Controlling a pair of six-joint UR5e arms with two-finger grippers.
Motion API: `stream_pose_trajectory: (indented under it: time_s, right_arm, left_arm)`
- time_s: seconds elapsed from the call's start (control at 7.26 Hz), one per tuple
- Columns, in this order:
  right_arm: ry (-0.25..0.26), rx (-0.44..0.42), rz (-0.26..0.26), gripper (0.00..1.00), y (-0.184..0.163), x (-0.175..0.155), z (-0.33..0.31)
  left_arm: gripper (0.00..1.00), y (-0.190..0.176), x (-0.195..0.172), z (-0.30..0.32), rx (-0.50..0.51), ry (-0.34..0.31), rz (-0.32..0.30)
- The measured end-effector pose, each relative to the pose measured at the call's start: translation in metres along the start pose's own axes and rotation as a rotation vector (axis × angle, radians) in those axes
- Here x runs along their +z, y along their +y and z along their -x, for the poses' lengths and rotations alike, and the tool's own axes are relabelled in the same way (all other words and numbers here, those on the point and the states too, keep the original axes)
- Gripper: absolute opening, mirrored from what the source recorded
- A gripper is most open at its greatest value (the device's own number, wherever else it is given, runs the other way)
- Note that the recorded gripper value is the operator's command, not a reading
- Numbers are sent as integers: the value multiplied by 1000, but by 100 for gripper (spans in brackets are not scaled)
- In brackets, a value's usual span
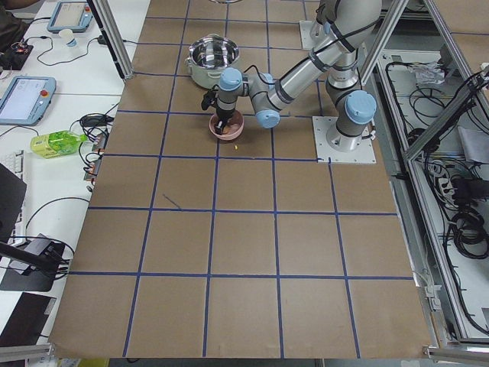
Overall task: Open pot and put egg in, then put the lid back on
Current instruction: 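Close the left gripper around the brown egg inside the pink bowl, then lift the egg out of the bowl with the left gripper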
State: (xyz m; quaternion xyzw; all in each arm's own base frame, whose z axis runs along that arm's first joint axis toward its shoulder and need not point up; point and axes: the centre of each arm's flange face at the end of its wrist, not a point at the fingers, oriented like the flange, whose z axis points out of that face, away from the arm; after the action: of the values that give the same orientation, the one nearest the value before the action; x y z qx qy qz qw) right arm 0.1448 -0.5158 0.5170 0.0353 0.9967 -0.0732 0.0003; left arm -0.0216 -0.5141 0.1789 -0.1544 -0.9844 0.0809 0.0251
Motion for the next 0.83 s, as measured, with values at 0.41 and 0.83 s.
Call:
stream_pose_trajectory:
  time_s: [0.41, 0.83]
  right_arm:
    - [0, 0, 0, 2, 0, 0, 0]
    - [0, 0, 0, 2, 0, 0, 0]
  left_arm:
    - [31, 0, -2, 0, -8, -5, -3]
    - [23, -1, -9, 1, -13, -23, -9]
